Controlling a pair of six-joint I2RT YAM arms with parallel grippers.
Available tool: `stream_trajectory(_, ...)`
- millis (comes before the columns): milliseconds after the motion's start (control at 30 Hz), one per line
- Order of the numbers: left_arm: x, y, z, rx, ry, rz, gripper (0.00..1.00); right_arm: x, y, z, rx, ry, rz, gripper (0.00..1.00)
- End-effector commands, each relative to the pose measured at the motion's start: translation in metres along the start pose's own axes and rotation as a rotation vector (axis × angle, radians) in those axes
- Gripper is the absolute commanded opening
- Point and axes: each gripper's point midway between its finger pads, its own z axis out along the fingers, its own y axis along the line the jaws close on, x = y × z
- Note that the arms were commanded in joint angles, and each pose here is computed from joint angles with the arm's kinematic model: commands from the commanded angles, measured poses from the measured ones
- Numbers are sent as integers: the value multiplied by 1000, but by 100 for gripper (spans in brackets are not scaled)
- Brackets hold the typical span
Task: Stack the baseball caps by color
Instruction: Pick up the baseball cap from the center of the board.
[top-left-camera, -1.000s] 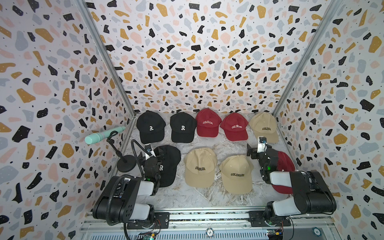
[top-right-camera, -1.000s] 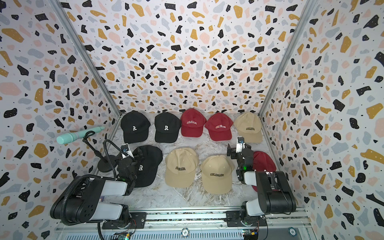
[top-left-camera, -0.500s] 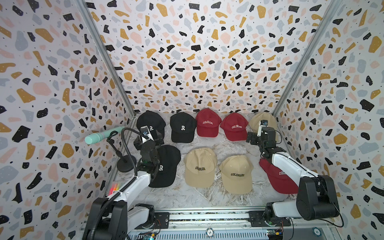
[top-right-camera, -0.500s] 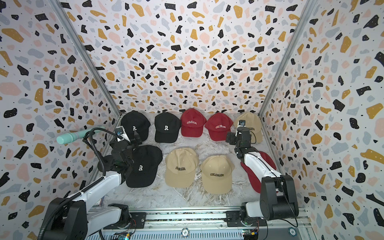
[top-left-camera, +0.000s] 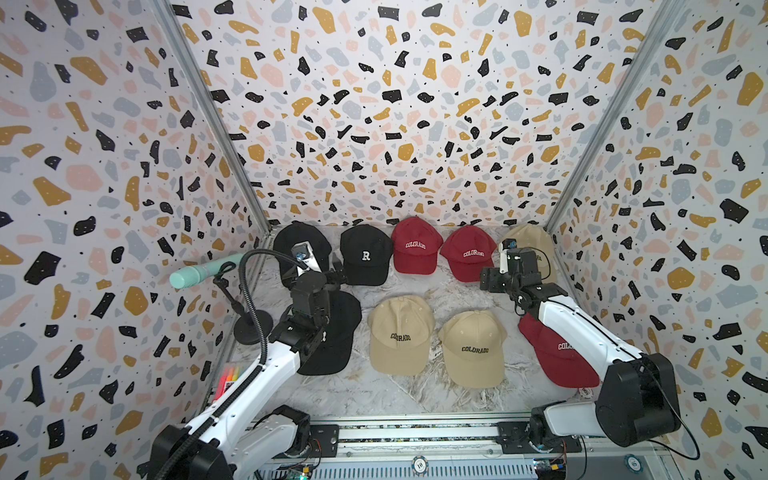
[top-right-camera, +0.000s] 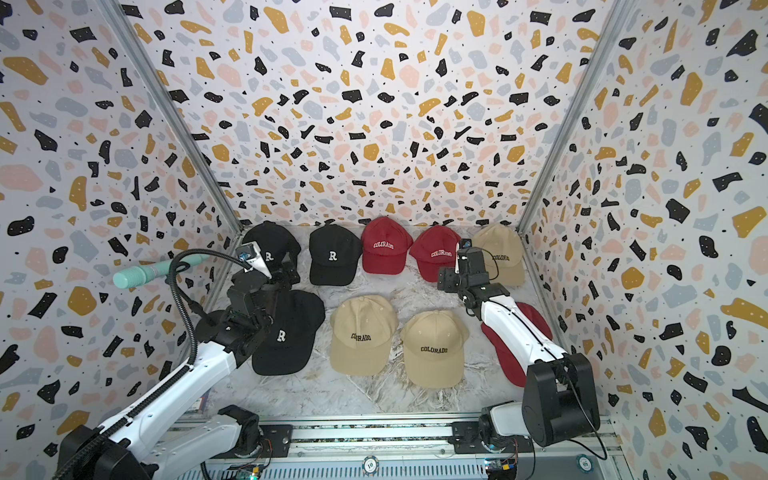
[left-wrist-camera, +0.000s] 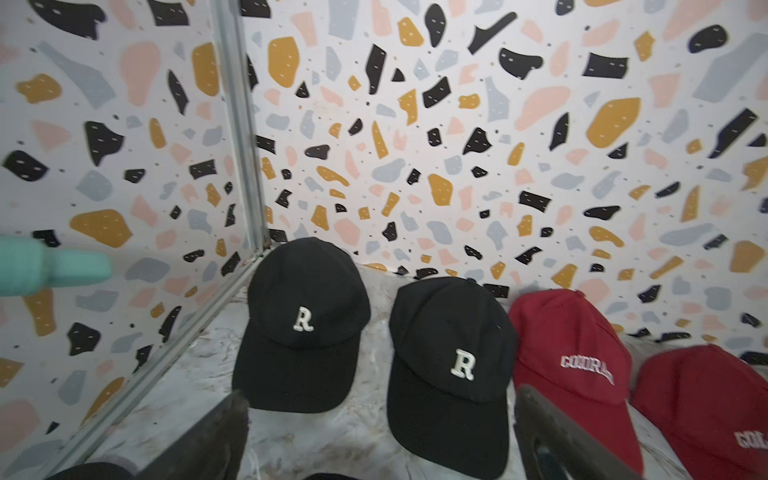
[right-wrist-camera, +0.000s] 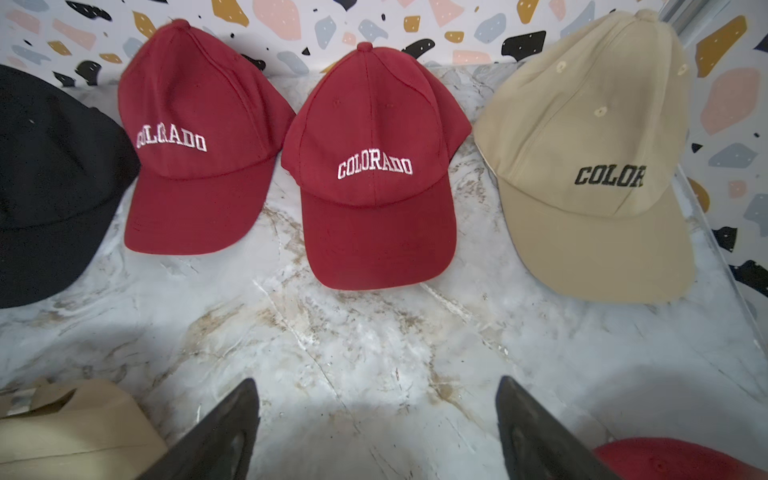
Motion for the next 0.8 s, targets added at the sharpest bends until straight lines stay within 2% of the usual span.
stream_trajectory(0,-11,-23,-10,53,0,-6,100,-23,11,-15,-30,-25,32,88)
stream_trajectory(233,-30,-58,-16,177,43,-54,100,-52,50,-11,-68,3,21,86)
stream_trajectory(467,-35,-69,-5,178,59,27,100,-75,103,9,-121,15,-14,85)
stream_trajectory(767,-38,-104,25,221,128,148,100,-90,160,56,-174,26,-62,83)
